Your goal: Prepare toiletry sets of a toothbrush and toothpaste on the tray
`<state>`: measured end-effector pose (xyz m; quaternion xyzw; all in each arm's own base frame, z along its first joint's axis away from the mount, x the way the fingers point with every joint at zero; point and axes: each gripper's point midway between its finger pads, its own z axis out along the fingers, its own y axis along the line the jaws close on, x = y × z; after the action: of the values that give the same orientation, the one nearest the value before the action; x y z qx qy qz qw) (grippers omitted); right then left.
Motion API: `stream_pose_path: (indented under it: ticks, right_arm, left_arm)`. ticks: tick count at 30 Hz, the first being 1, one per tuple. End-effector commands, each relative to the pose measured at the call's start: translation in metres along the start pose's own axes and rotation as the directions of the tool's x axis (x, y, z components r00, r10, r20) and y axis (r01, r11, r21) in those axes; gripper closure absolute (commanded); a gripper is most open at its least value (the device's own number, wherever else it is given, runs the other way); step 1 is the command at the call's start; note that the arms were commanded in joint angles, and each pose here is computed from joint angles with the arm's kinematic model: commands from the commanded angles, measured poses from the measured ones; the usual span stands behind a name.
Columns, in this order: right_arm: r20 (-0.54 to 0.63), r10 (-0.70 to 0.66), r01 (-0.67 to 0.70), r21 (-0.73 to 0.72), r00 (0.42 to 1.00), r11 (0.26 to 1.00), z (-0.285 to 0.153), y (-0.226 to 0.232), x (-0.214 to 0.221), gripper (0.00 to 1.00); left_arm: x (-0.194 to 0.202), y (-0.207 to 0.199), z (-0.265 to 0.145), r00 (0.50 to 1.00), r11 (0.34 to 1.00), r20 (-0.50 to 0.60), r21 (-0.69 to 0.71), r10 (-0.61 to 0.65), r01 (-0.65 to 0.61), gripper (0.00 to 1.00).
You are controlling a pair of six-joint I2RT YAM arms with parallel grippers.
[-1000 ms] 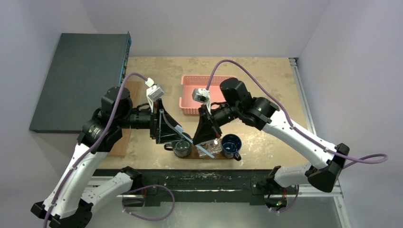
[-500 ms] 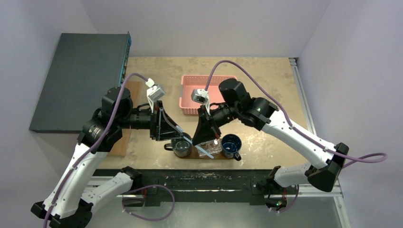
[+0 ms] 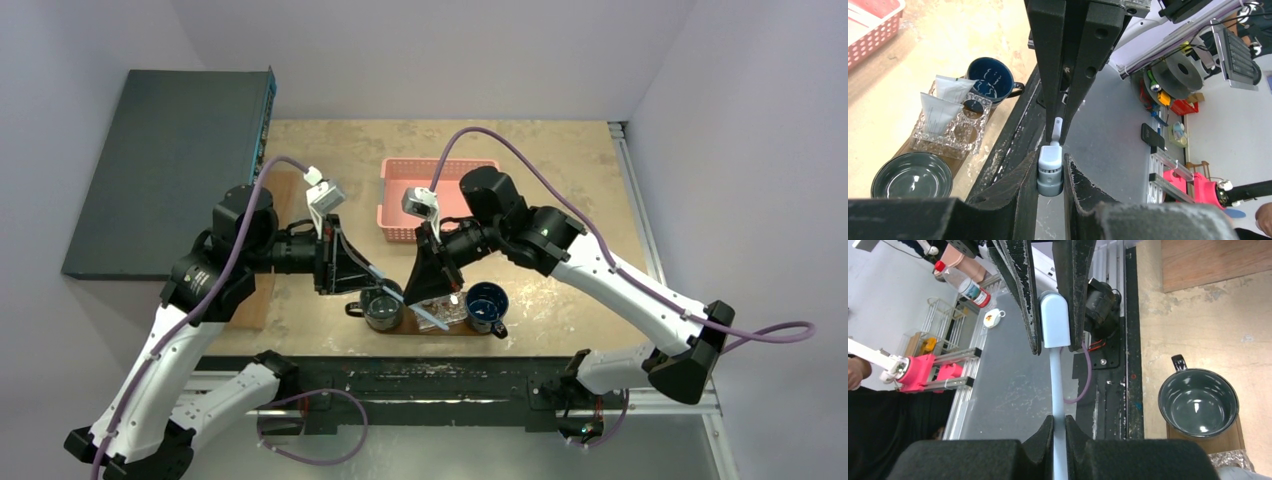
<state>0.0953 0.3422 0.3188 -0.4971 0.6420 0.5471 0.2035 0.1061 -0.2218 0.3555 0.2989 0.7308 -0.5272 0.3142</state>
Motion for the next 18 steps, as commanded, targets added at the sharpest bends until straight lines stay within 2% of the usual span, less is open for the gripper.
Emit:
stream_pose_path:
  ticks: [1,3,9,13,18]
  right_arm:
    - [0.059,-0.054,0.05,0.06,0.997,0.997,-0.008,0.002,-0.015,0.88]
    - [0.073,-0.057,0.049,0.107,0.996,0.993,-0.012,-0.002,-0.016,0.83]
    - [0.15,-0.088,0.049,0.251,0.985,0.967,-0.03,-0.008,-0.031,0.6]
    - [0.2,-0.101,0.02,0.372,0.975,0.928,-0.045,-0.019,-0.038,0.53]
    - [0.257,-0.08,-0.074,0.538,0.963,0.84,-0.064,-0.046,-0.04,0.53]
  left_arm:
    - [-0.002,-0.001,-0.008,0.999,0.998,0.037,-0.045,0.037,-0.035,1.0]
    - [0.0,0.002,-0.011,0.998,0.997,0.044,-0.072,0.034,-0.031,1.0]
    - [0.006,0.012,-0.018,0.998,0.987,0.062,-0.158,0.009,0.001,1.0]
    - [0.008,0.02,-0.021,0.997,0.973,0.083,-0.228,0.004,0.015,1.0]
    - [0.016,0.027,-0.011,0.999,0.943,0.03,-0.331,0.039,-0.027,1.0]
